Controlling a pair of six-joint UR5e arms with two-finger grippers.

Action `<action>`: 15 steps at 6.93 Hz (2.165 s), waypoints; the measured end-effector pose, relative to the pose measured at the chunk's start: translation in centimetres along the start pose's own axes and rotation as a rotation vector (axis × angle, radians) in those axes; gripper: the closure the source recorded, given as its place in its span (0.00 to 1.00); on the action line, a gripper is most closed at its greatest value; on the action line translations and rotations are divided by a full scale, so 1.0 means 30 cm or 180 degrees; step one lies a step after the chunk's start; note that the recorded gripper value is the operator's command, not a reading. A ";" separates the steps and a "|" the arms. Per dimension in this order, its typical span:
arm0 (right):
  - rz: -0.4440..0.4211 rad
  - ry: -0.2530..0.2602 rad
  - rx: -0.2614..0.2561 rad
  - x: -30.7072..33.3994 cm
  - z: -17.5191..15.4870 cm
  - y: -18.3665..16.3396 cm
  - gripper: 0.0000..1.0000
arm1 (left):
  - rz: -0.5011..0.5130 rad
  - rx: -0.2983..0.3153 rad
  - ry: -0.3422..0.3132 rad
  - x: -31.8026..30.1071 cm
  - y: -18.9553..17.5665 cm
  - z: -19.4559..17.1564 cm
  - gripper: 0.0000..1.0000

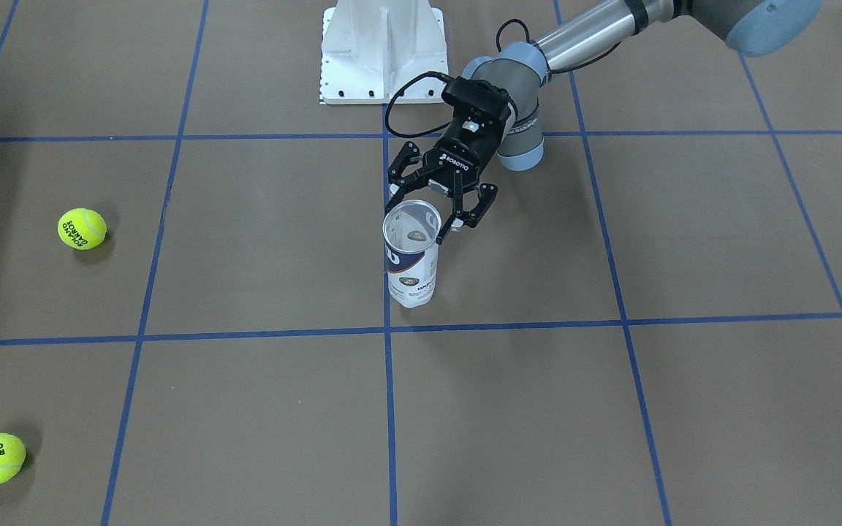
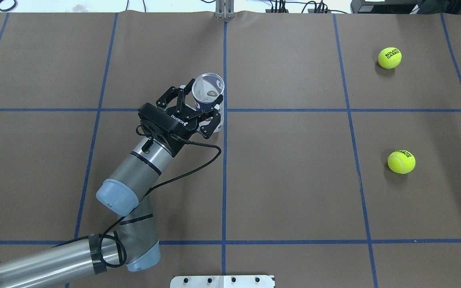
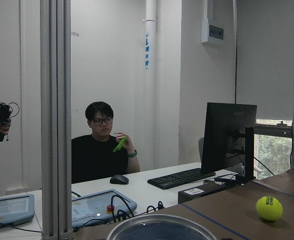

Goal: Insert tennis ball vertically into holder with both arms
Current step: 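Set the can upright on the table and open the left gripper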

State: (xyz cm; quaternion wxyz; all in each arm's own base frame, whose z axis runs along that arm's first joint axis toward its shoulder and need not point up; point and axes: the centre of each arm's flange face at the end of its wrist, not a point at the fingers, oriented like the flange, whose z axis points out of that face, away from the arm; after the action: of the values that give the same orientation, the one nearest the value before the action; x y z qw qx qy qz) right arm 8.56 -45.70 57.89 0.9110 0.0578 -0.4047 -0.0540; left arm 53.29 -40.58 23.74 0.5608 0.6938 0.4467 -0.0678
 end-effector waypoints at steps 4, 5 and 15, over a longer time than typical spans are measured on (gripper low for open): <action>-0.0002 0.0001 0.0002 -0.001 -0.001 -0.001 0.00 | 0.0029 -0.0036 -0.0003 0.012 0.022 0.010 0.01; -0.0004 0.0001 0.0003 -0.002 -0.002 -0.002 0.00 | 0.0035 -0.0041 -0.0004 0.012 0.024 0.008 0.01; -0.0125 0.0086 0.0104 -0.031 -0.023 -0.055 0.00 | -0.0171 0.0336 -0.0012 0.087 -0.526 0.012 0.01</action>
State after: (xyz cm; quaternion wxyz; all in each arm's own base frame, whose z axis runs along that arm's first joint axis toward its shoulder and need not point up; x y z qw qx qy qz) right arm 8.37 -47.16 56.51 0.9141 0.0813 -0.3919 -0.0644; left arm 44.00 -39.90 10.73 0.5222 0.7101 0.4599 -0.1077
